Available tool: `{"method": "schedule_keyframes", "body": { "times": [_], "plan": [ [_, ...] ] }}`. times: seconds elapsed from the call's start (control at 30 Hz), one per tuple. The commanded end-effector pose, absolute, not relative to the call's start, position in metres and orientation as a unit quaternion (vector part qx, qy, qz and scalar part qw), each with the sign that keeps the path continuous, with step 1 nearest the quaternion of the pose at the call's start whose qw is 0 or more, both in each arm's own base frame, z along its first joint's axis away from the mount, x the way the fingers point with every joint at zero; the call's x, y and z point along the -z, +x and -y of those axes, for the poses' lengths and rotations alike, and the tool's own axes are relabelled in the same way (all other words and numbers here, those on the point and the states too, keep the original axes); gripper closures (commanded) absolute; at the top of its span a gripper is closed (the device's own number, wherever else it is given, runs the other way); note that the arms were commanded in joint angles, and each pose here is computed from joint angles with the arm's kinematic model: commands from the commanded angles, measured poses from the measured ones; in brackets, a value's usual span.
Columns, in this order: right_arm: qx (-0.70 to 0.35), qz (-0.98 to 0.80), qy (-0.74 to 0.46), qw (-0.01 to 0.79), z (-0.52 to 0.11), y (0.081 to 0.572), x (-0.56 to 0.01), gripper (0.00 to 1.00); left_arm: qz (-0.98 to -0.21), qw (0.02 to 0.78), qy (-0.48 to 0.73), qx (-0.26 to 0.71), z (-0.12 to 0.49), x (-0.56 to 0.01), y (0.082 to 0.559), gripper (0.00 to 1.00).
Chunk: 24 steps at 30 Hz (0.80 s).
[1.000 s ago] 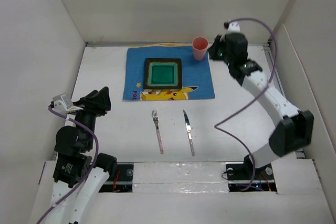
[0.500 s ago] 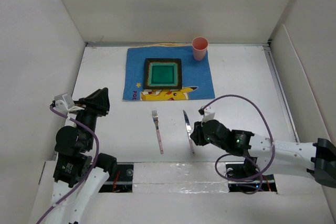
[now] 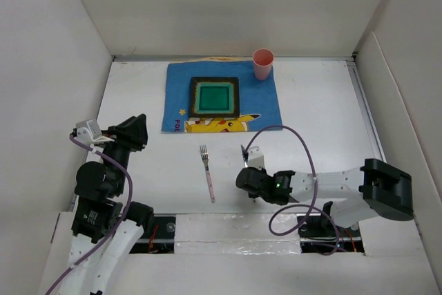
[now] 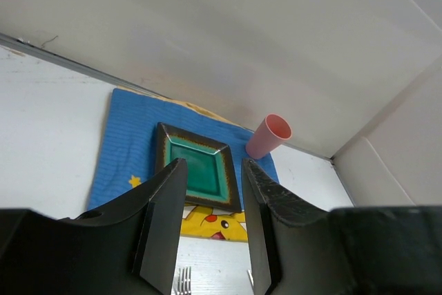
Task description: Set the dinner table for one person
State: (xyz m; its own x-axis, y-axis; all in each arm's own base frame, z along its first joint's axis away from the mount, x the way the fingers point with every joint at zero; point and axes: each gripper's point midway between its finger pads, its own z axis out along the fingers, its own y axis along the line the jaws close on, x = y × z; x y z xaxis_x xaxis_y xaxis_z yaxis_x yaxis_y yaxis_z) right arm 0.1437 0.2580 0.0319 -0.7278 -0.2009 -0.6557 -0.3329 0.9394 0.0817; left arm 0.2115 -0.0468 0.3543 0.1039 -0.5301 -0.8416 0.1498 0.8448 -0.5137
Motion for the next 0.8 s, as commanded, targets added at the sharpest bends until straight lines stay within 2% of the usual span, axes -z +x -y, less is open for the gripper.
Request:
{"method": "schedule_keyframes", "body": {
  "times": [0.0, 0.2, 0.23, 0.33, 0.6, 0.77],
  "plan": [
    [-0.053, -0.924, -0.121, 0.359, -0.253, 0.154, -0.031, 0.77, -0.619, 0.735, -0.142, 0.239, 0.051, -0.363, 0.214, 0.66],
    [-0.037, -0.933, -0.119, 0.338, -0.252, 0.147, -0.012, 0.78, -0.619, 0.734, -0.139, 0.242, 0.052, -0.363, 0.214, 0.65],
    [-0.037, -0.933, -0.119, 0.337, -0.252, 0.147, -0.011, 0.73, -0.617, 0.735, -0.137, 0.245, 0.052, -0.365, 0.213, 0.65],
    [-0.035, -0.931, -0.121, 0.341, -0.254, 0.144, -0.015, 0.67, -0.611, 0.739, -0.136, 0.250, 0.052, -0.368, 0.209, 0.65],
    [-0.073, -0.917, -0.110, 0.377, -0.263, 0.148, -0.056, 0.65, -0.616, 0.735, -0.136, 0.247, 0.053, -0.365, 0.212, 0.65],
    [-0.082, -0.915, -0.093, 0.384, -0.247, 0.159, -0.063, 0.56, -0.613, 0.737, -0.135, 0.250, 0.054, -0.367, 0.211, 0.65]
  ]
}}
